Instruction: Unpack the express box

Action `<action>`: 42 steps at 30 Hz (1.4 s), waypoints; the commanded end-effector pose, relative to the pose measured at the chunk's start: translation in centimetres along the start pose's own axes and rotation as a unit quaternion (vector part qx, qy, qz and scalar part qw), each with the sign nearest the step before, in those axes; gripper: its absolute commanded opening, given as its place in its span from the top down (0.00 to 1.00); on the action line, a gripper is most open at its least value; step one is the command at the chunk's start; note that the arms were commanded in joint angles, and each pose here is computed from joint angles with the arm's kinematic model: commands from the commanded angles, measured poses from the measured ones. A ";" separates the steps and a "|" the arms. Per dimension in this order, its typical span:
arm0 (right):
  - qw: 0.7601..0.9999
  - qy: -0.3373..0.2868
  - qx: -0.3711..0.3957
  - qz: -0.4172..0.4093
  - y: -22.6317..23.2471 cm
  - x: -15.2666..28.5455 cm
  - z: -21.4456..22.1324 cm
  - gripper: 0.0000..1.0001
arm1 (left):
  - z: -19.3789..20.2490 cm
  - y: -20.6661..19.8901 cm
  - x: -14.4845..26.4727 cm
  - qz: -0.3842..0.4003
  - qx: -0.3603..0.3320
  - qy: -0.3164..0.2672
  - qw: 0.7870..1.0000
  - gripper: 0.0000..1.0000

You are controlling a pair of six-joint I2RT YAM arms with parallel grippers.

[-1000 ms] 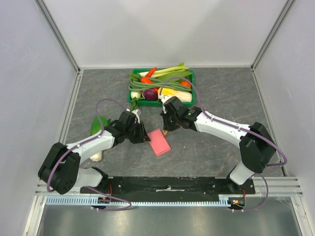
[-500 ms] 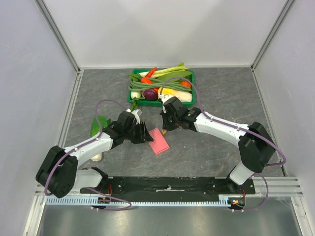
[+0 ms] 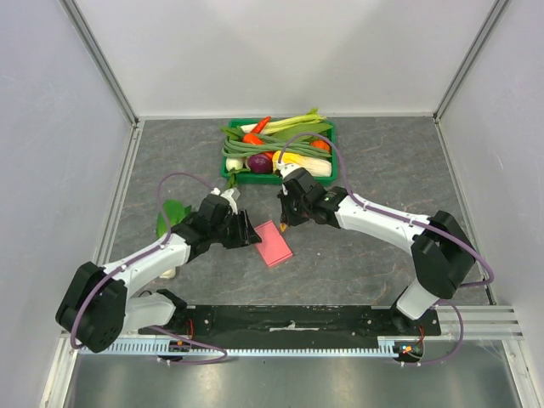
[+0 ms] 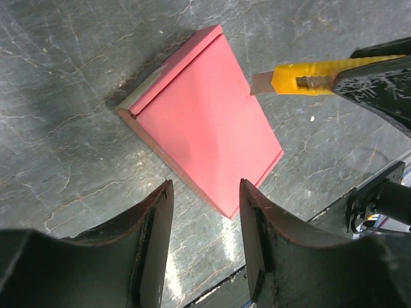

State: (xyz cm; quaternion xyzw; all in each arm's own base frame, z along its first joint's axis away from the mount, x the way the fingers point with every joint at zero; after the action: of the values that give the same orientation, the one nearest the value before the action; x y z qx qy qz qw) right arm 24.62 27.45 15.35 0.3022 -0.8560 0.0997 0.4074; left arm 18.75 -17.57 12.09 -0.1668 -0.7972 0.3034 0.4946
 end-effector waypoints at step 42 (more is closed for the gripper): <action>0.999 0.049 0.011 0.000 -0.5 -1.6 2.9 1.00 | -2.0 -4.9 -3.4 0.126 -0.005 0.051 0.991 0.64</action>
State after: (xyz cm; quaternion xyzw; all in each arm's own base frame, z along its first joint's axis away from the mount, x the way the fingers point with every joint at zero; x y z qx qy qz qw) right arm 25.25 26.89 14.10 0.2881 -0.8600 0.1106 0.4063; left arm 21.38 -21.83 13.04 -0.2751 -0.7445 0.3509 0.4969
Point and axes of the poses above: each gripper's point midway between its finger pads, its own x axis back along the fingers, its own y axis along the line the jaws close on, z = x × y, the point moved 7 cm from there along x, back along the fingers, and after that the axes turned 11 degrees about x, right-handed, at the moved point
